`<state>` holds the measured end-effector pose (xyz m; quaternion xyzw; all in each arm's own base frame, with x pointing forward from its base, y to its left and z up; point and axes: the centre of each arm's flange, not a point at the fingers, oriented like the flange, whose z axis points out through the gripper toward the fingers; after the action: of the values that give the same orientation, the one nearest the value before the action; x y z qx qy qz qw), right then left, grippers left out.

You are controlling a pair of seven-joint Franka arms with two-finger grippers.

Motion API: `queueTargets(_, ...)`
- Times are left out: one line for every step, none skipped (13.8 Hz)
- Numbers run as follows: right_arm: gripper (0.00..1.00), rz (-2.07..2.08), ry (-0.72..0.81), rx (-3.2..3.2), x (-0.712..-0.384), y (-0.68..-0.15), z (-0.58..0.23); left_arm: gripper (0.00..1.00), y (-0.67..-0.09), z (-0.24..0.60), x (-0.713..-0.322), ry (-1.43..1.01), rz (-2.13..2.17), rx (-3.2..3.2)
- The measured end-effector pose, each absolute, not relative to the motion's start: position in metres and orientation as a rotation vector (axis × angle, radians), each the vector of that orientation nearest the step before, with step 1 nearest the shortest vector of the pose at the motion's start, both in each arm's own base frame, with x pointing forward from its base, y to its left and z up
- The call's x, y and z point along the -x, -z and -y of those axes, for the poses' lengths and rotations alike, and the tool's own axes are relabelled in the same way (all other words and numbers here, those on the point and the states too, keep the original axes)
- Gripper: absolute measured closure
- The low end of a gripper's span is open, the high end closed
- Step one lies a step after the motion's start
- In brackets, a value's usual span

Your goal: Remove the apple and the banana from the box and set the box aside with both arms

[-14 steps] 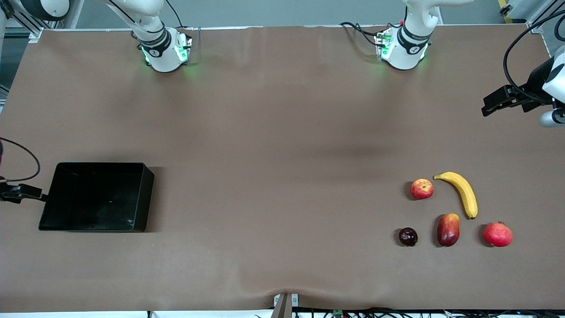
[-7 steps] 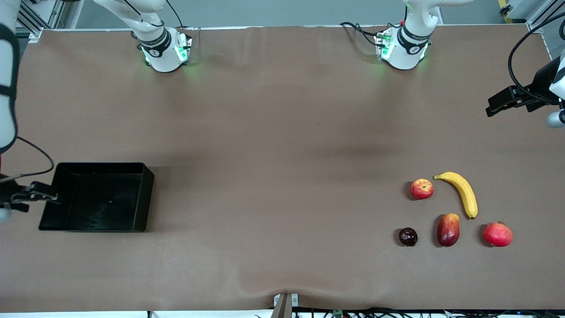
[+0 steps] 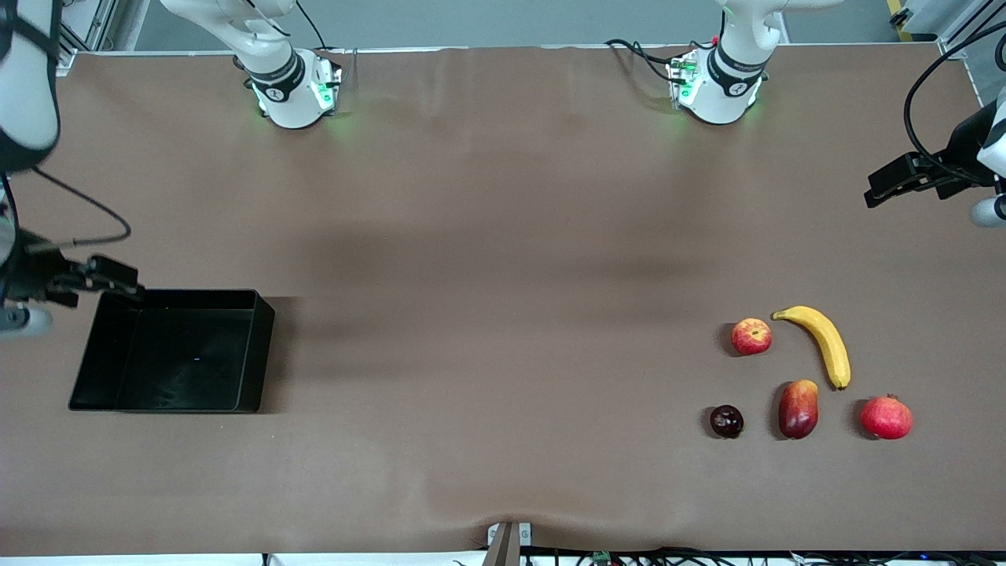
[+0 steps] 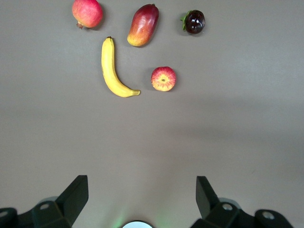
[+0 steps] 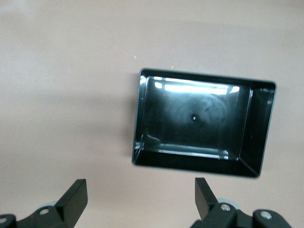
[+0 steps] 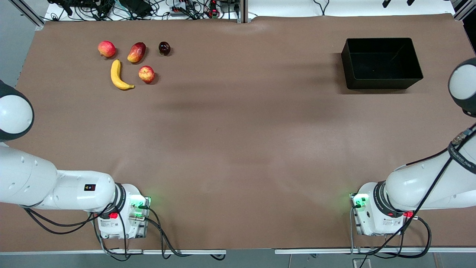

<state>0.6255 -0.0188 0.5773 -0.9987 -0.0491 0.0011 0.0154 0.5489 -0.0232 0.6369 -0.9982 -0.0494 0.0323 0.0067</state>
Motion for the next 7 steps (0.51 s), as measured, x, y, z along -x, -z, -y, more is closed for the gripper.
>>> queueTargets(0.00, 0.127, -0.013, 3.107, -0.613, -0.589, 0.019, 0.00, -0.637, 0.023, -0.549, -0.100, 0.154, 3.123)
queueTargets(0.00, 0.079, -0.026, 3.106, -0.601, -0.600, 0.019, 0.00, -0.638, 0.024, -0.549, -0.099, 0.153, 3.123)
queueTargets(0.00, 0.016, -0.044, 3.106, -0.589, -0.612, 0.018, 0.00, -0.638, 0.024, -0.549, -0.097, 0.151, 3.123)
queueTargets(0.00, -0.039, -0.058, 3.105, -0.578, -0.623, 0.017, 0.00, -0.638, 0.025, -0.549, -0.097, 0.149, 3.123)
queueTargets(0.00, -0.070, -0.065, 3.104, -0.569, -0.631, 0.015, 0.00, -0.638, 0.026, -0.549, -0.096, 0.147, 3.124)
queueTargets(0.00, -0.087, -0.066, 3.103, -0.563, -0.636, 0.014, 0.00, -0.638, 0.026, -0.549, -0.096, 0.146, 3.124)
queueTargets(0.00, -0.096, -0.068, 3.102, -0.560, -0.638, 0.013, 0.00, -0.639, 0.026, -0.549, -0.096, 0.146, 3.124)
